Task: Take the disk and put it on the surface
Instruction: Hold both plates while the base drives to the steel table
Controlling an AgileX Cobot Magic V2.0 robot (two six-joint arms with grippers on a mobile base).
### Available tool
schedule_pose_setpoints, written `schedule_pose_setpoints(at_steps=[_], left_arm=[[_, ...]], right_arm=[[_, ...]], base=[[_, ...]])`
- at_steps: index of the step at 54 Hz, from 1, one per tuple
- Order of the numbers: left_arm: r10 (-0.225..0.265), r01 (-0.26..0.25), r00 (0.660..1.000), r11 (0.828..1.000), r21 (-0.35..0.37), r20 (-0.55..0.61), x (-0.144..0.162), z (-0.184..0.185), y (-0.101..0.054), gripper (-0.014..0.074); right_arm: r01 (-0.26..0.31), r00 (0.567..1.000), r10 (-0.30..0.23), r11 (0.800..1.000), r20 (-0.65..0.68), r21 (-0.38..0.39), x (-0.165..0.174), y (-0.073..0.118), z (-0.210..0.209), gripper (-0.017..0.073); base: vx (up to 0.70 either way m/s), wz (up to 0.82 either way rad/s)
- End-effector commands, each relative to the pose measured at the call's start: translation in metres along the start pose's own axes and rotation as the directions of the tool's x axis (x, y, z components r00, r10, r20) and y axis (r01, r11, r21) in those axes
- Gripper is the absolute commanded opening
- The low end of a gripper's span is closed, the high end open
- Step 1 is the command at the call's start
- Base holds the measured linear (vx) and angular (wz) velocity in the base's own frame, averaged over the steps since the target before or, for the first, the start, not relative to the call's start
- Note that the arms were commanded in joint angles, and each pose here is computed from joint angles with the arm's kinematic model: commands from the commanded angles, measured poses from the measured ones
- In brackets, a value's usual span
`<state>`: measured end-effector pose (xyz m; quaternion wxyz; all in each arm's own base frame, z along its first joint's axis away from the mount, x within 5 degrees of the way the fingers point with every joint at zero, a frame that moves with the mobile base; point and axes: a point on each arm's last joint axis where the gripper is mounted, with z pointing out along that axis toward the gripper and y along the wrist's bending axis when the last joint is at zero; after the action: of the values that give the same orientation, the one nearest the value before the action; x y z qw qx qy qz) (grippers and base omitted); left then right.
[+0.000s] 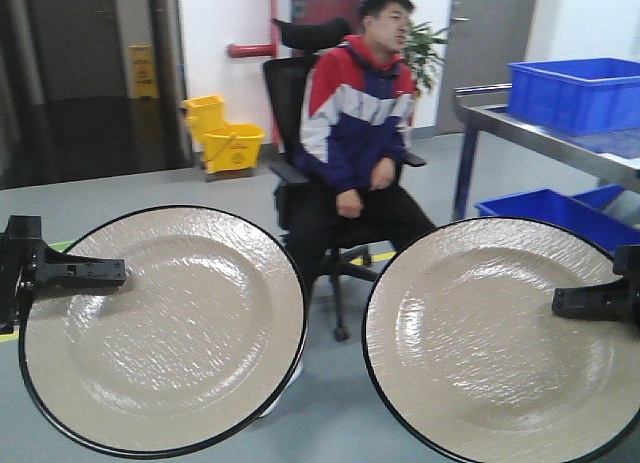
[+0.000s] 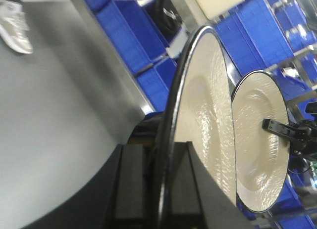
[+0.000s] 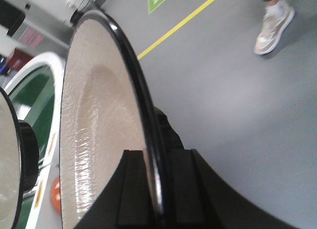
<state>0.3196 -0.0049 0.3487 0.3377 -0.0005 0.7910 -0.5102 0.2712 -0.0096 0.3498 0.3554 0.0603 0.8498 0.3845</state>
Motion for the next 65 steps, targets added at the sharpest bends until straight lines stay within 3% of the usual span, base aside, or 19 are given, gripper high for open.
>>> schedule_pose_setpoints(at_steps=[1,65], left_arm=[[0.007,-0.018,0.997,0.987,0.158,0.072,-0.0079,-0.0097,-0.0382,-0.0001],[0.007,-0.018,0.997,0.987,0.158,0.072,-0.0079,-0.0097,-0.0382,-0.0001]], right_arm=[[-0.001,0.994,0.011,0.995,0.106,-0.095,-0.0109,0.0232,-0.0136,-0.0009],[-0.001,0.995,0.011,0.995,0.101,-0.098,-0.0105,0.0234,-0.0136,-0.0009]], base=[[0.3,-0.5],[0.45,-0.23]])
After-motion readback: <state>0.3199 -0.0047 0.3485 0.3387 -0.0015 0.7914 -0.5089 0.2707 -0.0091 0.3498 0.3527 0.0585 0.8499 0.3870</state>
